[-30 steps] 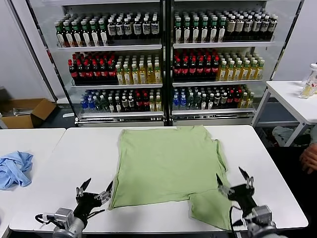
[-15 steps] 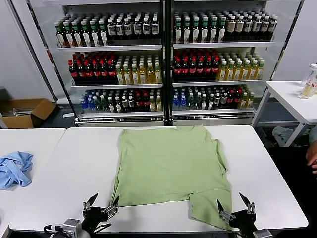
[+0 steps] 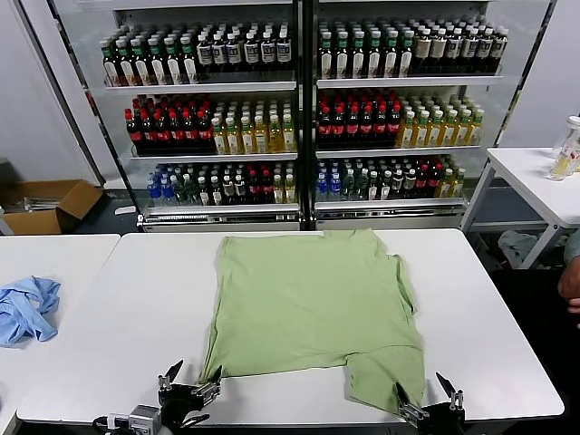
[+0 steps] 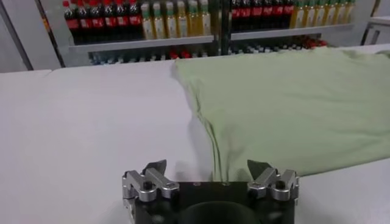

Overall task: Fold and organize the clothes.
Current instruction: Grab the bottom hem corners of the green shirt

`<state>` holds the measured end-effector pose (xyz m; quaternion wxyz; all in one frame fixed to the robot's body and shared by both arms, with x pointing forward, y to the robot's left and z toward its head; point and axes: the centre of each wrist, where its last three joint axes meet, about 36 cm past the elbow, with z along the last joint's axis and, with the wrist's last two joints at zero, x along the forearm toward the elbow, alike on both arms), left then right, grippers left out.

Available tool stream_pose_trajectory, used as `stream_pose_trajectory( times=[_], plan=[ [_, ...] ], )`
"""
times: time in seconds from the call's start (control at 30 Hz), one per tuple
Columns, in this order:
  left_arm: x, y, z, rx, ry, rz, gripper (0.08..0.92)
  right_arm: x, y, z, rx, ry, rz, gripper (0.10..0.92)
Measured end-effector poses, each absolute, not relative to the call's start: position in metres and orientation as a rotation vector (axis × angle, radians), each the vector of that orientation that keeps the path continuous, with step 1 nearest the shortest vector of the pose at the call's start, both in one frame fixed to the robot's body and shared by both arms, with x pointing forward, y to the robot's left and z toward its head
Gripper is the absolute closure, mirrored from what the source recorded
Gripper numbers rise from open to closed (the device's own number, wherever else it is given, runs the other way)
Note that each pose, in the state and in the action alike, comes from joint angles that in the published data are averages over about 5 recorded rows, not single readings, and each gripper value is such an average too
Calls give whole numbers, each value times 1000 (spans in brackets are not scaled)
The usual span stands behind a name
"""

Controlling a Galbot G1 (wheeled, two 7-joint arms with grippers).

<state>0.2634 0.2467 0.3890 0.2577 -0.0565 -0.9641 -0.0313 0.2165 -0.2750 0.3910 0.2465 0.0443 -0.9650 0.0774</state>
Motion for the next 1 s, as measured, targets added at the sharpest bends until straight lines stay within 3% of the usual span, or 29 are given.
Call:
stream_pose_trajectory(
  times=[0.1,0.73,0.87,1.0],
  plan=[
    [264,246,386,-147,-2609,-87,250,216,-274,391,112,-2623,198,316],
    [267,239,384,-158,-2586,-116,813,223,-275,392,120,-2580,118,853],
    [268,240,385,-168,-2591,-131,900,224,-278,394,137,-2590,123,911],
    [264,243,388,-182,-2599,-153,915,222,-281,400,165,-2604,105,915]
  ],
)
